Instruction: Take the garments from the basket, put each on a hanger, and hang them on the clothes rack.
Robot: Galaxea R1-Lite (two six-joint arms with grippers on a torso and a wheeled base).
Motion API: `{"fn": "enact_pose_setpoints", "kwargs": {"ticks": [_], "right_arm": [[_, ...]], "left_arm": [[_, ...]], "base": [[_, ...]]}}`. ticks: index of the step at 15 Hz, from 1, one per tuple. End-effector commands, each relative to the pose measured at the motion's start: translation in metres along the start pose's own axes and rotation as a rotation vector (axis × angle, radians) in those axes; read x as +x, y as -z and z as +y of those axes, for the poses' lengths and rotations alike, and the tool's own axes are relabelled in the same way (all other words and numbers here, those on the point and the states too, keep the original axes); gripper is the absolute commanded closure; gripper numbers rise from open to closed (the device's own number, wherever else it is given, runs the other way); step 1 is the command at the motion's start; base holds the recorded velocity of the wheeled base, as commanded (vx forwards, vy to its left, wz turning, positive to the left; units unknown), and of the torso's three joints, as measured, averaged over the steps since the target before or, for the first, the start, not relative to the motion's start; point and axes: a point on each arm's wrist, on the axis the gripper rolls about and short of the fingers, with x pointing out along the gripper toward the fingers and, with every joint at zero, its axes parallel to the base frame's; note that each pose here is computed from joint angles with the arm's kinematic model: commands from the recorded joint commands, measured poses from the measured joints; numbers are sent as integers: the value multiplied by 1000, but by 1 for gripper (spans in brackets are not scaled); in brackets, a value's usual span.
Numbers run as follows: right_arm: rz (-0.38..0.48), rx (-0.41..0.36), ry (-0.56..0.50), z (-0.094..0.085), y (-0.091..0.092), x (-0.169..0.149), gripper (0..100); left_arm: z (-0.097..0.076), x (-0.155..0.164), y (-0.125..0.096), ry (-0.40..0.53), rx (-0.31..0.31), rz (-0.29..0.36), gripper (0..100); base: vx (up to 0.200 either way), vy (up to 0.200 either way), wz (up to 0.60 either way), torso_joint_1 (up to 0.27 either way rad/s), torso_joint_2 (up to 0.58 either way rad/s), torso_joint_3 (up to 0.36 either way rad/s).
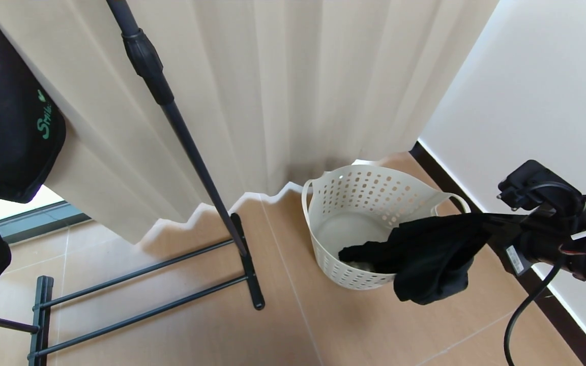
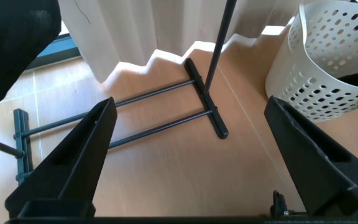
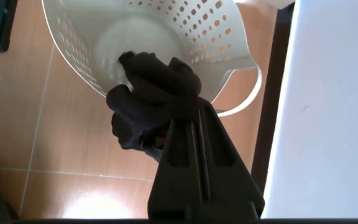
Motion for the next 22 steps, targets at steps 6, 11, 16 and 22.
{"fn": "enact_pose_setpoints", "kwargs": {"ticks": [6, 11, 16, 22], "right_arm": [[-18, 9, 7, -1, 0, -6, 100], [1, 7, -2, 0, 1, 0, 100], [19, 5, -7, 1, 4, 5, 100], [8, 9, -1, 0, 4, 0, 100]], "left_arm": [[0, 0, 0, 0, -1, 1, 0], [0, 0, 0, -2, -1, 1, 0], [0, 0, 0, 0, -1, 1, 0], [0, 0, 0, -2, -1, 1, 0]], "base": [[0, 0, 0, 2, 4, 197], [0, 0, 0, 23, -159, 66], [0, 0, 0, 102, -447, -138], [0, 0, 0, 154, -491, -133]]}}
